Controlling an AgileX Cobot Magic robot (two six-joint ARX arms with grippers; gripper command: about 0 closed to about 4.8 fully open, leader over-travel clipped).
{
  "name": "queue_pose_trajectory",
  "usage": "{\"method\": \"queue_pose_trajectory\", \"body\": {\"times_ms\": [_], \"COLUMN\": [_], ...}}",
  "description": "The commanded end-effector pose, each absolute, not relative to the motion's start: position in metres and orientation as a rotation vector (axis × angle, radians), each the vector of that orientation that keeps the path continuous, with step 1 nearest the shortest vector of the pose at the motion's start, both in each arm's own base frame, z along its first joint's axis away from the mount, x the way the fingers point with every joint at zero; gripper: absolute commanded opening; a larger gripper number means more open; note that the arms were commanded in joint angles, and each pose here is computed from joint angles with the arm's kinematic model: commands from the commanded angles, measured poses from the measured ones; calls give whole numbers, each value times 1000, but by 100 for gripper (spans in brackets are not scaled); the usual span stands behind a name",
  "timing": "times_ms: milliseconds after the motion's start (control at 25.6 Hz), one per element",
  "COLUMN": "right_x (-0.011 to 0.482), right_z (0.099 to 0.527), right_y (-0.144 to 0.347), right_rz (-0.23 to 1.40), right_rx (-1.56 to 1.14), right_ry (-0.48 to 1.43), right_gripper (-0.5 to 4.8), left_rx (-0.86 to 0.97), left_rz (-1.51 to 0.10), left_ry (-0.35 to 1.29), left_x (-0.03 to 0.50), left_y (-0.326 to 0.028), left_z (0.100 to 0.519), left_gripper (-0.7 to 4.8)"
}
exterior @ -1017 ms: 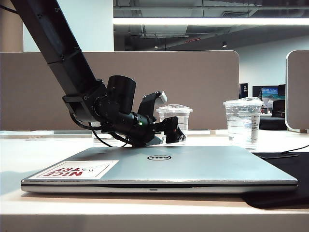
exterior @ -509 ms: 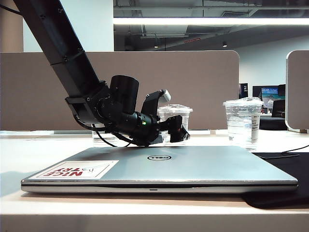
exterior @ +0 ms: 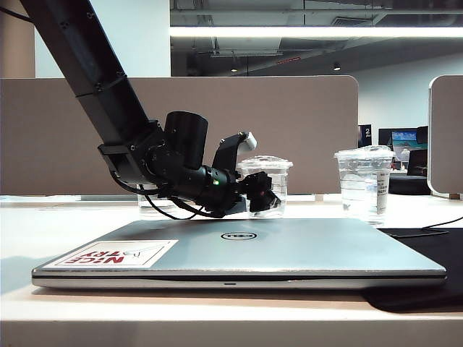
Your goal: Pick up the coffee cup on the middle and place it on the left side of the laptop.
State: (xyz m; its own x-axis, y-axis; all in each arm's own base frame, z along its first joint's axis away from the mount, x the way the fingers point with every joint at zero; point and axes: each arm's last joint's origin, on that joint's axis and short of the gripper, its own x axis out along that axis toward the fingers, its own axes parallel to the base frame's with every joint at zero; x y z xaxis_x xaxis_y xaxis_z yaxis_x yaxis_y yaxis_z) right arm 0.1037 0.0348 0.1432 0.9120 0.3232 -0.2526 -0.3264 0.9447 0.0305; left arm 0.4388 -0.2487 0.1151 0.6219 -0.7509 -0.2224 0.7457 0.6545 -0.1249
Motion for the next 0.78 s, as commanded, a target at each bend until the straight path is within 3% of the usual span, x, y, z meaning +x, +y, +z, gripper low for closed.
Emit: {"method": "queue_pose_trajectory", "body": {"times_ms": [39, 352, 626, 783], "right_x": [104, 104, 104, 103], "right_z": [143, 143, 144, 145], "right_y": [35, 35, 35, 35], "right_rz": [335, 335, 336, 336], "right_rx": [-11, -11, -10, -8], "right_ry": [245, 244, 238, 227], "right_gripper": [-5, -5, -5, -5], "left_rx": [-24, -30, -26, 37], "left_rz": [-870, -983, -1012, -1031], "left_ry": [244, 174, 120, 80], "left_x": [439, 437, 439, 414], "left_y": [-250, -249, -227, -213], "left_z": [119, 143, 177, 198], "left_gripper": [299, 299, 300, 300]}}
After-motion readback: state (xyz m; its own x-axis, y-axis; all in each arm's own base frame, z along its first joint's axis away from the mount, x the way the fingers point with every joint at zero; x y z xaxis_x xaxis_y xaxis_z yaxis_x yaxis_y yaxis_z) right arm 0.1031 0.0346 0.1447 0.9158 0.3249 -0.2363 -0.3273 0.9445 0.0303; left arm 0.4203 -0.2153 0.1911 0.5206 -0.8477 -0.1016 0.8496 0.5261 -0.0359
